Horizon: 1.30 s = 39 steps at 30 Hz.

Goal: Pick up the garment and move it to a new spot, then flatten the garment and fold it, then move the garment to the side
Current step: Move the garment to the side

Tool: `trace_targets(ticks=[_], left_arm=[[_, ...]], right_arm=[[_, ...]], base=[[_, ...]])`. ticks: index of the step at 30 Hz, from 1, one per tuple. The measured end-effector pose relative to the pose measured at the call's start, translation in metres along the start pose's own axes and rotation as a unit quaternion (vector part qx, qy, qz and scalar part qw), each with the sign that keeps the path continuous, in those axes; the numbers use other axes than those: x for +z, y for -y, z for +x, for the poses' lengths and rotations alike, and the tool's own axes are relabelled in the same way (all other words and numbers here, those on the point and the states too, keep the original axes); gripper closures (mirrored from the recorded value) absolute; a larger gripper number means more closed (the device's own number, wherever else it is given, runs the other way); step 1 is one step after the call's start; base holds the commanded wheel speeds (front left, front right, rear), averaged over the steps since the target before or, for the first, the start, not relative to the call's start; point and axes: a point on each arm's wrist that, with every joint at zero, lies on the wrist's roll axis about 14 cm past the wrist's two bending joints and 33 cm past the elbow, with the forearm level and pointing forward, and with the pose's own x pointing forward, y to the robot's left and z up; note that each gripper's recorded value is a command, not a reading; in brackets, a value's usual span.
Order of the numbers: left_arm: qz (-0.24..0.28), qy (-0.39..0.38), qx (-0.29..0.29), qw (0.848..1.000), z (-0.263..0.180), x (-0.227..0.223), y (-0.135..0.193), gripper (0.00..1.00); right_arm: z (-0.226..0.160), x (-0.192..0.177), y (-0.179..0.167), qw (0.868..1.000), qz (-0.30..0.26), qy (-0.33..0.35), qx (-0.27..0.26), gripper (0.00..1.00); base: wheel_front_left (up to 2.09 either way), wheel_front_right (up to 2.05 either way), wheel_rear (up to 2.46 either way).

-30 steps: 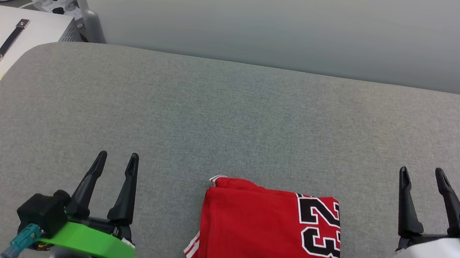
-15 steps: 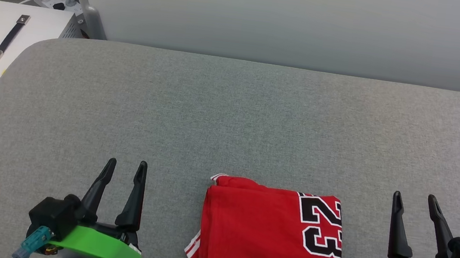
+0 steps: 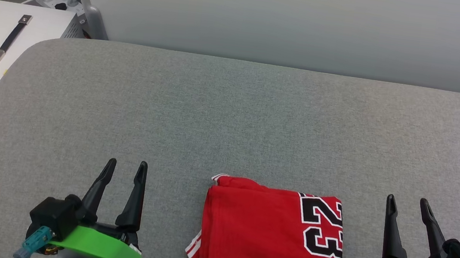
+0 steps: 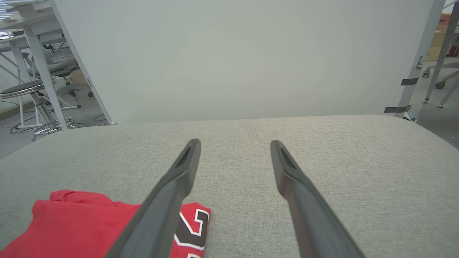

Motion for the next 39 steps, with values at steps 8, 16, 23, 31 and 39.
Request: trace_targets(ticks=[8,16,23,31,39], left_arm=[[-0.003,-0.001,0.002,1.000,0.001,-0.001,0.000,0.00],[-0.008,-0.007,0.009,1.000,0.002,-0.006,-0.002,0.00],[-0.007,-0.014,0.017,1.000,0.001,-0.010,-0.007,0.00],[-0.001,-0.014,0.031,0.999,0.003,-0.010,-0.016,0.00],[0.003,-0.021,0.049,0.999,-0.002,-0.013,-0.027,0.00]], right_arm=[[0.002,-0.011,-0.007,0.999,0.003,-0.041,0.011,0.00],[0.001,-0.051,-0.026,0.968,0.012,-0.243,0.058,0.00],[-0.027,-0.086,-0.034,0.891,0.035,-0.446,0.076,0.00],[-0.029,-0.108,-0.037,0.851,0.012,-0.520,0.076,0.00],[-0.032,-0.134,-0.046,0.828,0.009,-0.553,0.087,0.00]], base=[[0.00,0.00,0.00],[0.00,0.00,0.00],[0.00,0.00,0.00],[0.00,0.00,0.00],[0.00,0.00,0.00]])
